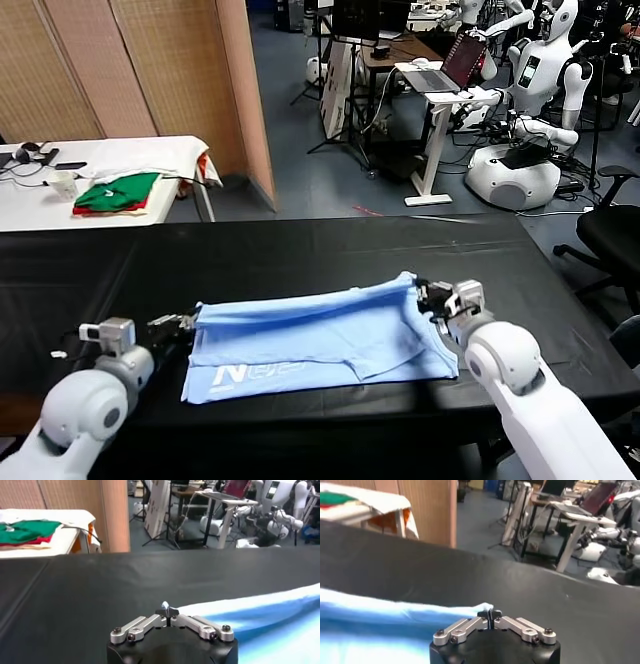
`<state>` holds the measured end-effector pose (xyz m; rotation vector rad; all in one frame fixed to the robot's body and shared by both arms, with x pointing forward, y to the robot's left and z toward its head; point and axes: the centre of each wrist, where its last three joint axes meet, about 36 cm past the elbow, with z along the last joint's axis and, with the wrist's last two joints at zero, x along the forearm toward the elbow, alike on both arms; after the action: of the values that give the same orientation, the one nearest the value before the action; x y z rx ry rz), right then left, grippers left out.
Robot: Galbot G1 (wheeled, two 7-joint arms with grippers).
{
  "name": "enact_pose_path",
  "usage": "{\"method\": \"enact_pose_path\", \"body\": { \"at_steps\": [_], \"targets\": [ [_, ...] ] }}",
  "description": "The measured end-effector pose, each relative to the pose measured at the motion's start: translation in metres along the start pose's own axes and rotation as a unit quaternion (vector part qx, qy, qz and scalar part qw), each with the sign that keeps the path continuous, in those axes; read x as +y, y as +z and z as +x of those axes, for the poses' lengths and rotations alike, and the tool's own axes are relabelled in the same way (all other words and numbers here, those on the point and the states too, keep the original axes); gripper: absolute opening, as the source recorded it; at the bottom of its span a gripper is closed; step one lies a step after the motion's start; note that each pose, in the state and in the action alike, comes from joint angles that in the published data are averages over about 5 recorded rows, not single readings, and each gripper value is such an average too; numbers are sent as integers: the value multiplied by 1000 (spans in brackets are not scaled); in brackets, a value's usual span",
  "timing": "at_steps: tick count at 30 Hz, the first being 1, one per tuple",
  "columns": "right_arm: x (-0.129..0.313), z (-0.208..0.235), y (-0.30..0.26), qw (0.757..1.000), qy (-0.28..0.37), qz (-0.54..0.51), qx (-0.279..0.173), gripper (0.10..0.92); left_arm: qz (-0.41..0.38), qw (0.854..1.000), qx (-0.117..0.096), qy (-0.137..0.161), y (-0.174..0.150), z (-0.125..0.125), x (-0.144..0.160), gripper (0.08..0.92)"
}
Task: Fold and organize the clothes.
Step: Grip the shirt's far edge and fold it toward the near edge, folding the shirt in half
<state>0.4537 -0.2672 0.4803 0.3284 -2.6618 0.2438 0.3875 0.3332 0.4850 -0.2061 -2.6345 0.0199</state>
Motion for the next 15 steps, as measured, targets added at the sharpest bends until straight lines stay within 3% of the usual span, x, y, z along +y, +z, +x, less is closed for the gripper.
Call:
{"method": "enact_pose_path", "body": {
  "at_steps": [7, 15],
  "targets": [
    [15, 37, 17, 999, 10, 20, 25, 165, -5, 1000, 11, 0, 14, 24, -10, 146],
    [28, 53, 42, 998, 3, 21, 52, 165, -24, 999, 39, -8, 39, 33, -16, 146]
  ]
}}
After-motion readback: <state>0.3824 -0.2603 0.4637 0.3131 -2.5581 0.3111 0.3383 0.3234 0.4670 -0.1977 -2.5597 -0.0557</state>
